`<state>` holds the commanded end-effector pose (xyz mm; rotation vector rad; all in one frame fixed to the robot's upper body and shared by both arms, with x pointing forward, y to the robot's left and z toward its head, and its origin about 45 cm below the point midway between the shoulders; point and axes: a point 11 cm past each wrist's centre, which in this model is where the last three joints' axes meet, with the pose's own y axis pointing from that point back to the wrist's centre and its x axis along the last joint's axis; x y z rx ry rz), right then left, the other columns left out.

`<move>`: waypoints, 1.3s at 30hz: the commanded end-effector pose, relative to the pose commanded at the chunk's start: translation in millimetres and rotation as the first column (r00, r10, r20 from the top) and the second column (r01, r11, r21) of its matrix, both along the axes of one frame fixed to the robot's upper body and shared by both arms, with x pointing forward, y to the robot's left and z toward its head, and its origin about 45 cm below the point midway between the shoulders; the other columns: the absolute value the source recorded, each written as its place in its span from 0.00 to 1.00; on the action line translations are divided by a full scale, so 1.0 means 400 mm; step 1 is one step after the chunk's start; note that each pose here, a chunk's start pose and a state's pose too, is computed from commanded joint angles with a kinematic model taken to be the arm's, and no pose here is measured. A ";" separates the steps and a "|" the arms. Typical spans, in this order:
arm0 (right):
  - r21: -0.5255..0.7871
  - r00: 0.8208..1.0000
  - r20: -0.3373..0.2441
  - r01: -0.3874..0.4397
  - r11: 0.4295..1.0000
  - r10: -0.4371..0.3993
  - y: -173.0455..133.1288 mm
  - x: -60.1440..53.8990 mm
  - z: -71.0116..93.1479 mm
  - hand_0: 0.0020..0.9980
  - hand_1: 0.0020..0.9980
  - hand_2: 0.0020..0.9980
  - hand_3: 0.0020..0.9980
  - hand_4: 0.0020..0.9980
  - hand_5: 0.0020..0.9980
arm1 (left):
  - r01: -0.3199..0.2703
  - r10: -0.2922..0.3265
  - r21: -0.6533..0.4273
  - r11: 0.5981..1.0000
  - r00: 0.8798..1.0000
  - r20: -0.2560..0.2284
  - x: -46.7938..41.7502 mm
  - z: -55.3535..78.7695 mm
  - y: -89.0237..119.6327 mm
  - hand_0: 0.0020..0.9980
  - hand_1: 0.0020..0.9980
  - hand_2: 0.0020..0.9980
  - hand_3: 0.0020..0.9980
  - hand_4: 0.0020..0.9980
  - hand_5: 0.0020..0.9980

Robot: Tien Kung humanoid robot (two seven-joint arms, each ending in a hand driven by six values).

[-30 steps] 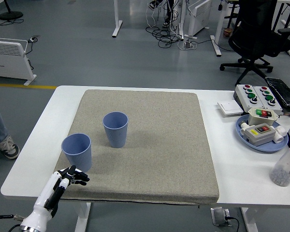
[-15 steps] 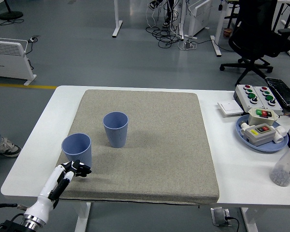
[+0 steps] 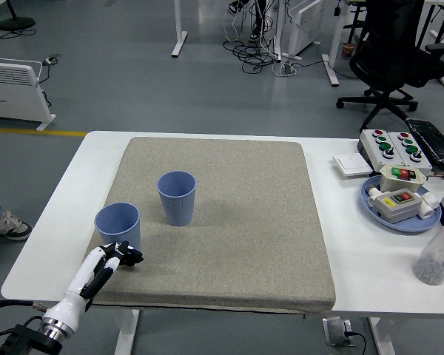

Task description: Push cup pick cup insert cup

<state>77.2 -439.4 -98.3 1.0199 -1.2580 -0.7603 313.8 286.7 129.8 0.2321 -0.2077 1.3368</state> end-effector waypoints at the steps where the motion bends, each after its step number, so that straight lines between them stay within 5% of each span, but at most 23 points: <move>1: 0.000 1.000 0.000 0.000 1.000 0.000 0.000 0.000 0.000 0.73 0.67 0.71 0.60 0.16 0.39 | -0.002 0.002 0.006 1.000 1.000 0.002 0.004 0.000 0.001 0.60 0.60 0.55 0.51 0.61 1.00; 39: 0.002 1.000 -0.004 -0.009 1.000 0.009 0.003 0.003 0.000 0.73 0.67 0.71 0.60 0.16 0.39 | -0.038 0.038 -0.035 0.999 0.999 0.000 0.163 0.007 -0.002 0.65 0.65 0.57 0.52 0.61 1.00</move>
